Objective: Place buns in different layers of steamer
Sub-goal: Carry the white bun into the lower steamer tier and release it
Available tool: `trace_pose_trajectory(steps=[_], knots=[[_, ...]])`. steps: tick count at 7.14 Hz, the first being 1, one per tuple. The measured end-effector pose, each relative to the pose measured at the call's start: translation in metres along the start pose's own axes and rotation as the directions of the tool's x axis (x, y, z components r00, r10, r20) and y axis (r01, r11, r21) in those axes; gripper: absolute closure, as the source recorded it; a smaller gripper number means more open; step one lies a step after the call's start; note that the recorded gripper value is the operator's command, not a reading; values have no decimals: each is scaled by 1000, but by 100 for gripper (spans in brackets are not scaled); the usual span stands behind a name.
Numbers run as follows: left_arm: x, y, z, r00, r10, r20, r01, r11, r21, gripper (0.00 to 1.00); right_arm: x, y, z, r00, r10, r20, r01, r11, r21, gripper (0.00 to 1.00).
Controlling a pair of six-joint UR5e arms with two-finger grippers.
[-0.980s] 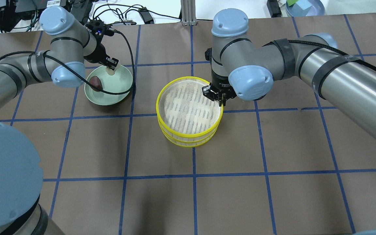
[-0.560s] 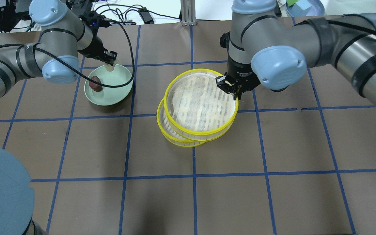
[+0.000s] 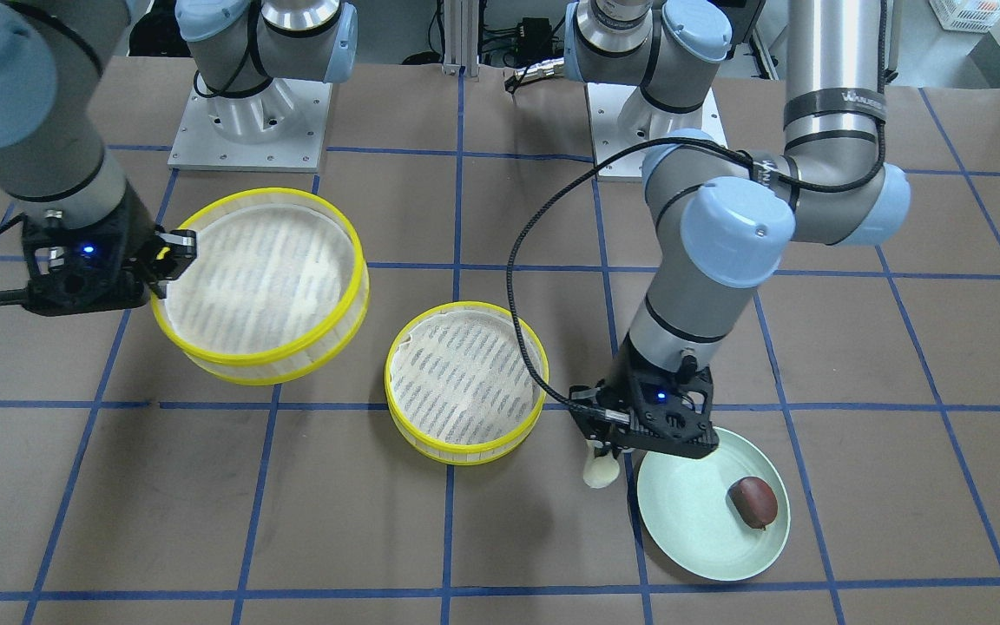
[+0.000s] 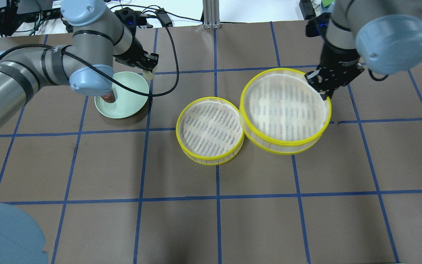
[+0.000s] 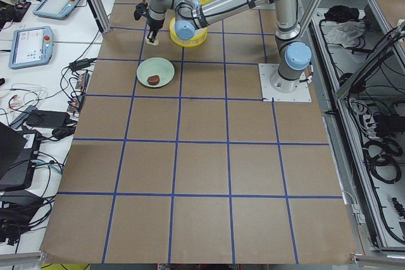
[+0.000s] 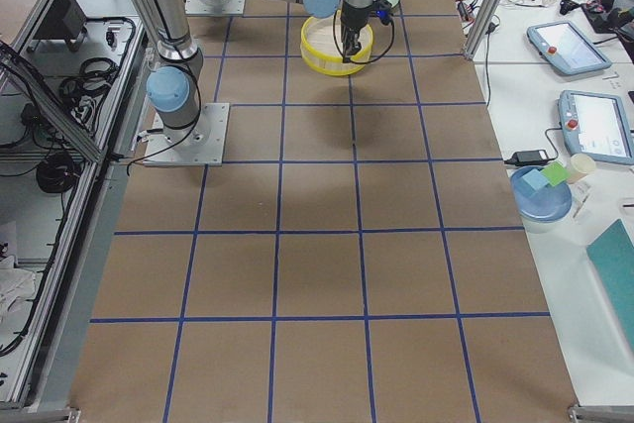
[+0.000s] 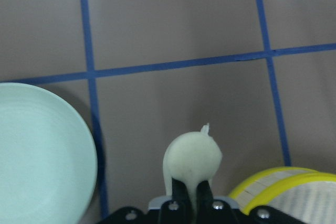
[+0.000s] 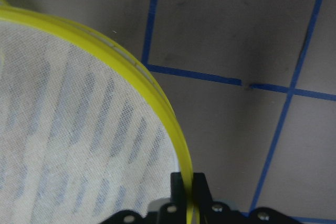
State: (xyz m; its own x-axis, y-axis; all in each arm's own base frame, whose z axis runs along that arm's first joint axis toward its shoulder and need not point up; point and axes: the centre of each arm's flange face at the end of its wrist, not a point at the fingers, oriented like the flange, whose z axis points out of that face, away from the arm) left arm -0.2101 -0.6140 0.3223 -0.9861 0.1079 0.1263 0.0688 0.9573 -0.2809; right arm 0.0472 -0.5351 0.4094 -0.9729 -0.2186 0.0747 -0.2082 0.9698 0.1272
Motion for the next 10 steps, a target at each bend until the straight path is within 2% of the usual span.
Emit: trace_pose_trajectory(steps=[2, 3, 4, 6, 10], knots=[[72, 31, 19, 997, -75, -33, 73, 996, -53, 100, 36, 6, 5, 999, -30, 10, 30, 999, -12, 100], [93, 52, 34, 997, -73, -41, 69, 993, -93, 16, 39, 7, 6, 999, -34, 12, 34, 999, -15, 100], [106, 74, 48, 997, -60, -41, 54, 990, -133, 0, 40, 8, 7, 999, -35, 14, 35, 999, -16, 100], [112, 95, 55, 998, -48, -34, 41, 984, -173, 0, 40, 9, 7, 999, -35, 17, 36, 999, -16, 100], [109, 94, 36, 997, -67, -25, 61, 979, -196, 0, 35, 9, 9, 999, -31, 23, 32, 999, -18, 100]])
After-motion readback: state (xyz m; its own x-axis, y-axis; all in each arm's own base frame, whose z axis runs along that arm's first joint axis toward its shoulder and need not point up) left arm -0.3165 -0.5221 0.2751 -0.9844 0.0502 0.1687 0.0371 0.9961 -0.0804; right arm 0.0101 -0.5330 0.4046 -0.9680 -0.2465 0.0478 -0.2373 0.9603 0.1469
